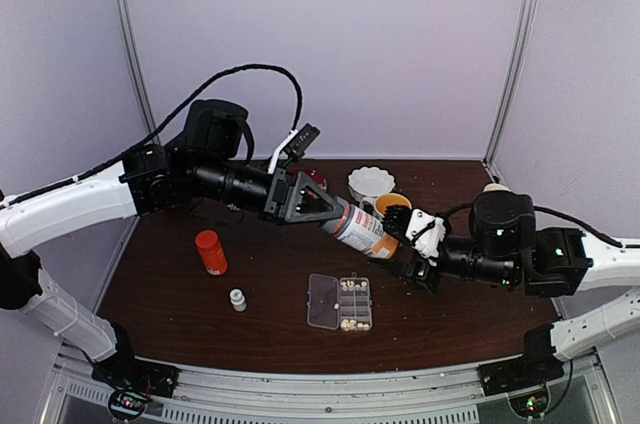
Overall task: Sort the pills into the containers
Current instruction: Screw the lid of the pill bottle onto the pill bottle.
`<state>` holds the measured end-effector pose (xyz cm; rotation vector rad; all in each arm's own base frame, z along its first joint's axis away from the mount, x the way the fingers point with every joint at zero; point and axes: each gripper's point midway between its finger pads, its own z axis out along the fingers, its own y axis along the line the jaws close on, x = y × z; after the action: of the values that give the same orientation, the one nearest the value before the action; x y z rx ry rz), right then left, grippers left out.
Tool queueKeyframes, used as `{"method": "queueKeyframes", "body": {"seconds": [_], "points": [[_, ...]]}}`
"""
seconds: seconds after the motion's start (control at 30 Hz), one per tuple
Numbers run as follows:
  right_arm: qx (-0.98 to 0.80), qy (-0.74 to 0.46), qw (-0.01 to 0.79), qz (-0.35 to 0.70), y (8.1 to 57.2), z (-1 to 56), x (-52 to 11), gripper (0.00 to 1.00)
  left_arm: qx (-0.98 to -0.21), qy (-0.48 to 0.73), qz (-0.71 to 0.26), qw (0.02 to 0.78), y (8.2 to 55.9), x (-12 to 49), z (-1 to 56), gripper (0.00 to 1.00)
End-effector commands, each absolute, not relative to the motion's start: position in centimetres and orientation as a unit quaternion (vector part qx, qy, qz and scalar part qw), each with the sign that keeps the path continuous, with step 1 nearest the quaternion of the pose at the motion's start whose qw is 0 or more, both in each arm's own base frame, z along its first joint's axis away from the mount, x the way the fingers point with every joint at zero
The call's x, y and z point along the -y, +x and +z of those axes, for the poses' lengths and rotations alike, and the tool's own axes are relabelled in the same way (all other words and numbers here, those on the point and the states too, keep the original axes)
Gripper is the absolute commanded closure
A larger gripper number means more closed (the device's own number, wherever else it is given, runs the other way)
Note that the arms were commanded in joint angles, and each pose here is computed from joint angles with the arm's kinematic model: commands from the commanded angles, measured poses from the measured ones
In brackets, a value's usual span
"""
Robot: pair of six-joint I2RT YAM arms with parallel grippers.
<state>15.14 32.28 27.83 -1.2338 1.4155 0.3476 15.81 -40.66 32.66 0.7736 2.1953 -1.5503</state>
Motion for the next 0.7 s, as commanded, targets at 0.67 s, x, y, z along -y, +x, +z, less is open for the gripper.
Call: {"method": "queueKeyframes", "body": {"seconds": [0.67], "points": [[-0.51, -0.545, 0.455, 0.486, 6.5, 33.6, -33.0, 1.0, -0.24, 0.818, -0.283, 0.438, 8.3, 41.4, 28.3, 0.62]]}}
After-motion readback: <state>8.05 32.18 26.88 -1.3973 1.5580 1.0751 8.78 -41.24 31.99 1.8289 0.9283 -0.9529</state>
